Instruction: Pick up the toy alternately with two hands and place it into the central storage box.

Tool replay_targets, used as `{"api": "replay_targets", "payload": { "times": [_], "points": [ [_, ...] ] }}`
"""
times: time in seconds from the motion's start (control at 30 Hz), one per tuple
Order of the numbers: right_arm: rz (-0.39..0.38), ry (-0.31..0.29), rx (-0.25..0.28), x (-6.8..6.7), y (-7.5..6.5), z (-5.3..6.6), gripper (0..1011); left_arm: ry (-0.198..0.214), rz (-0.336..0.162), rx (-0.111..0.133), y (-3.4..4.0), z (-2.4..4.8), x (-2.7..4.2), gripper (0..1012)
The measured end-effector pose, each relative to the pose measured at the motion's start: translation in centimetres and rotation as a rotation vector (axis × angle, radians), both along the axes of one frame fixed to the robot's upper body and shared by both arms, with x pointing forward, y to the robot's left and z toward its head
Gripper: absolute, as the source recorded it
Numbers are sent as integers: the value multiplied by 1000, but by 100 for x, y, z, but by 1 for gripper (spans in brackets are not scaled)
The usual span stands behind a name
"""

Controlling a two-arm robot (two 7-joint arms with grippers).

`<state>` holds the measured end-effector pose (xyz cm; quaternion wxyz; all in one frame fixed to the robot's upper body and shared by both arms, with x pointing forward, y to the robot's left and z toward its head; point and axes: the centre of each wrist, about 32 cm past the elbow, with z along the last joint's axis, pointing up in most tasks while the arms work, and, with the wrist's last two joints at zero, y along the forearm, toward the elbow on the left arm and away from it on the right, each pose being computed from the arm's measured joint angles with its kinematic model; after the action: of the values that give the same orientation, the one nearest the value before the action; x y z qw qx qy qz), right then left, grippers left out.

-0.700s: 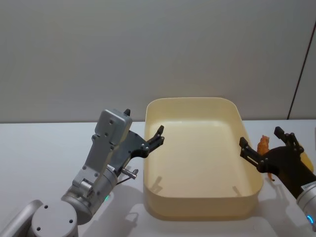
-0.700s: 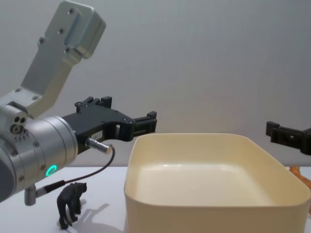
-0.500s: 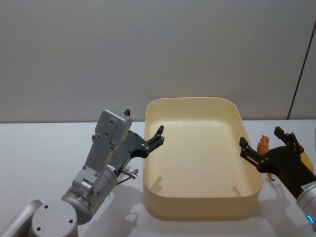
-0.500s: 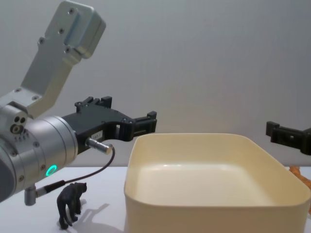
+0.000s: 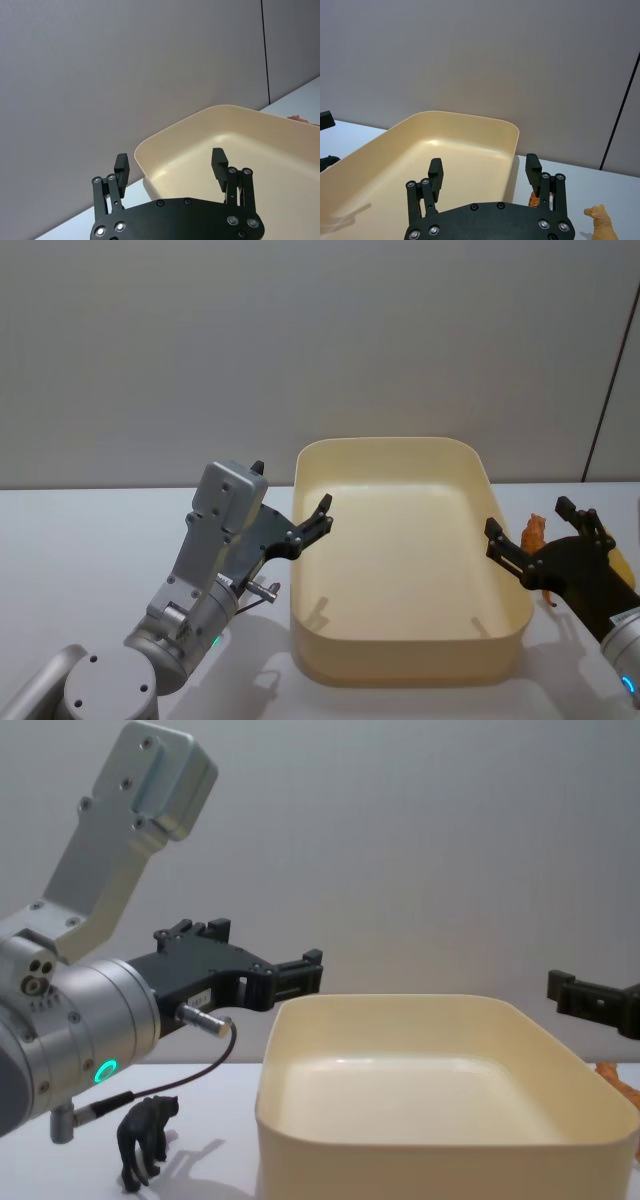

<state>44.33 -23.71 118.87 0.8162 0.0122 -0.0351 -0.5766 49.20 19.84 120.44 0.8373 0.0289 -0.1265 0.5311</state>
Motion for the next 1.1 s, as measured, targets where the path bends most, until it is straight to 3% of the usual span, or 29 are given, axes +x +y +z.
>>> {"api": "replay_targets", "payload": {
  "times": [1.1],
  "points": [
    [0, 0, 0, 0, 0, 0, 1001, 0, 0, 0, 0, 0, 0, 1001]
  ]
}}
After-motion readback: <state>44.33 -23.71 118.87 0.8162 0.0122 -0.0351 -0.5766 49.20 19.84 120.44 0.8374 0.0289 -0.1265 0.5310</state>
